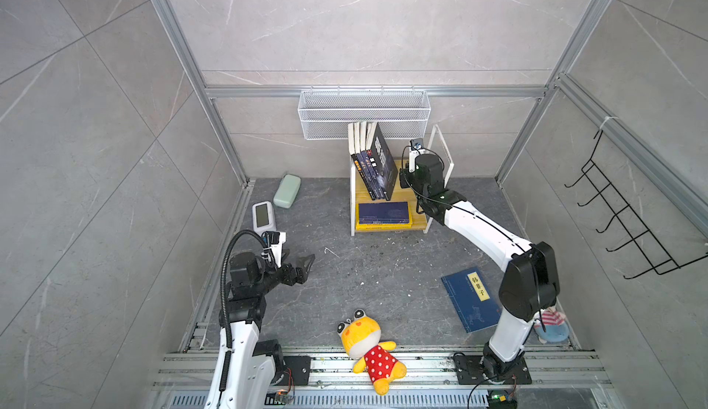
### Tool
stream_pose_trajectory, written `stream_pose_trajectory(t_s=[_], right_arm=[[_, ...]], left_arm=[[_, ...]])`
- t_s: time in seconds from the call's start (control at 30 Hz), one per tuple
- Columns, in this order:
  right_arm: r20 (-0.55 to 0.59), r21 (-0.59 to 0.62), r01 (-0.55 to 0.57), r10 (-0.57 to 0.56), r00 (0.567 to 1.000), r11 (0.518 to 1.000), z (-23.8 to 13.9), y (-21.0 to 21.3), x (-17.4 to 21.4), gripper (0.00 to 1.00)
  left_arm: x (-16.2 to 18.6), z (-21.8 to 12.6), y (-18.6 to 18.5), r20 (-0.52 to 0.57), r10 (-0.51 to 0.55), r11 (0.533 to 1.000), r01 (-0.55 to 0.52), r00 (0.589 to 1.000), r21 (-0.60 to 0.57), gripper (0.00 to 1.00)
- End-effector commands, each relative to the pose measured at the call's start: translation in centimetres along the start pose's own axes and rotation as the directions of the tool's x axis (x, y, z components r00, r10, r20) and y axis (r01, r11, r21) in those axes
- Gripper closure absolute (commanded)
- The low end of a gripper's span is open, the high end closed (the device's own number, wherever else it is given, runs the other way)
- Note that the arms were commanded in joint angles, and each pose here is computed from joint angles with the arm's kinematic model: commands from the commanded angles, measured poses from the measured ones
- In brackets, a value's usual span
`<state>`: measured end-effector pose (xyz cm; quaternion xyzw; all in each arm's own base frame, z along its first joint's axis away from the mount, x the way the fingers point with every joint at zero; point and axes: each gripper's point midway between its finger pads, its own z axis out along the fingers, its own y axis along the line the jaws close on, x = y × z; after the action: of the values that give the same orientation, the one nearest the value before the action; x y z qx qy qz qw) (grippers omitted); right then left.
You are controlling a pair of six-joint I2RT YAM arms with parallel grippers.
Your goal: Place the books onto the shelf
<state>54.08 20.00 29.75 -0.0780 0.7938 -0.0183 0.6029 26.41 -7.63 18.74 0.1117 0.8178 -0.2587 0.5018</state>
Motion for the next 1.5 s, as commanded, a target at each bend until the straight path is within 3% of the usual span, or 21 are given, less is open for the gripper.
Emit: stream_pose_trajectory(t_s=[0.0, 0.3, 0.47, 1.13, 1.47], right_arm=[[-0.092, 0.015, -0.001, 0.003, 0.996, 1.0, 1.7, -0.4, 2.1, 0.85], [-0.155, 0.028, -0.014, 0.018, 0.988, 1.0, 4.2, -2.0, 5.4, 0.96], [-0.144, -0.052, -0.03, 0.023, 0.989, 0.998, 5.4, -0.4, 6.2, 1.0], [-0.144, -0.223, -0.154, 0.124, 0.982, 0.963, 8.9, 4.5, 7.5, 1.0], [-0.136, -0.241, -0.181, 0.151, 0.979, 0.954, 9.7, 5.2, 8.0, 1.0]], left_arm=[[-1.2, -0.3, -0.8, 0.038, 0.049, 0.998, -0.05, 0.998, 0.024, 0.0], [-1.1, -0.3, -1.1, 0.035, 0.048, 0.998, -0.049, 0.998, 0.038, 0.0], [-1.1, -0.2, -0.8, 0.035, 0.042, 0.999, -0.043, 0.998, 0.031, 0.0], [-1.3, -0.5, 0.1, 0.036, 0.041, 0.999, -0.041, 0.999, -0.003, 0.0], [-1.2, -0.6, 0.1, 0.034, 0.036, 0.999, -0.036, 0.999, -0.001, 0.0]])
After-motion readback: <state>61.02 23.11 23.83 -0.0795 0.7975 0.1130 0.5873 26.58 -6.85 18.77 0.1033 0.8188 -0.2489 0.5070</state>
